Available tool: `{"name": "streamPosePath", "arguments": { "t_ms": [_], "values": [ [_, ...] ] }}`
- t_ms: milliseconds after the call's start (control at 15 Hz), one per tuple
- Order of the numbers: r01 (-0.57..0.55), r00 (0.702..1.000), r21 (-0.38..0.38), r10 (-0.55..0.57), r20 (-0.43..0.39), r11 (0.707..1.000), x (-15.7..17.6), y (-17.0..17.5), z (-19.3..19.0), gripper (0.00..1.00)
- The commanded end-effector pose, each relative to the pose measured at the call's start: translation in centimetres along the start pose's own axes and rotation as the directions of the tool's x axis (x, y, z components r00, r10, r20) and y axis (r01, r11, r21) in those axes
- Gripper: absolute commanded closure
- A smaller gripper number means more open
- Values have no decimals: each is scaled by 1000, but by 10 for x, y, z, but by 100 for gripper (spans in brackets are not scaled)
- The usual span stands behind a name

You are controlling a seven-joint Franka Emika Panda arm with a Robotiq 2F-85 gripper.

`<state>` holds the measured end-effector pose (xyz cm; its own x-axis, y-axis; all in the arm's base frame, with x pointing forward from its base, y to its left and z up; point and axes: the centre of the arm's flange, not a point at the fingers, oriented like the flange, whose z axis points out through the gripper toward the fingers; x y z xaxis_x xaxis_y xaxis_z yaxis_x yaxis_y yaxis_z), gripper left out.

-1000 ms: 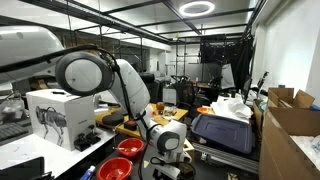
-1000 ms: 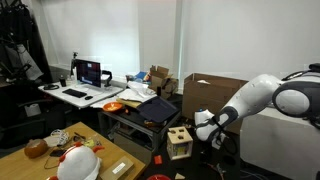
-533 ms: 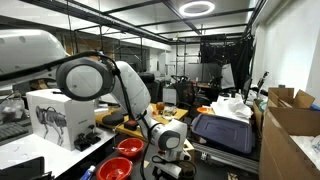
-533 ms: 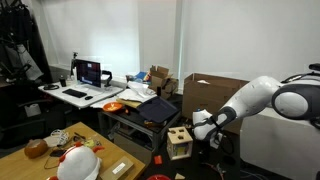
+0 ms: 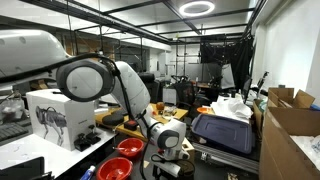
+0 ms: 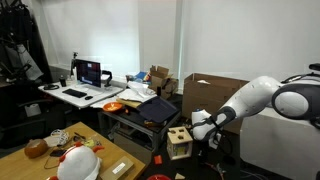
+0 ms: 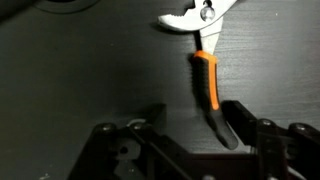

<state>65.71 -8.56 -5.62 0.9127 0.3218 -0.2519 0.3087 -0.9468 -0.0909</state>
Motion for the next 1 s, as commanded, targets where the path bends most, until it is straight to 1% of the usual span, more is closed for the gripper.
{"name": "streamPosePath", "arguments": {
  "t_ms": [0, 200, 267, 333, 400, 667, 933],
  "values": [
    [-1, 1000, 7, 1, -6, 1000, -7, -1, 8, 63],
    [-8, 1000, 17, 8, -12, 1000, -9, 0, 9, 84],
    [-11, 1000, 21, 12, -10, 1000, -9, 1, 10, 94],
    [-15, 1000, 24, 16, -10, 1000, -9, 2, 9, 98],
    [-22, 1000, 28, 22, -10, 999, -9, 2, 9, 95],
    [-32, 999, 17, 32, -2, 999, -9, -2, 2, 94],
    [-13, 1000, -22, 14, 20, 1000, -15, -2, -12, 94]
  ]
}}
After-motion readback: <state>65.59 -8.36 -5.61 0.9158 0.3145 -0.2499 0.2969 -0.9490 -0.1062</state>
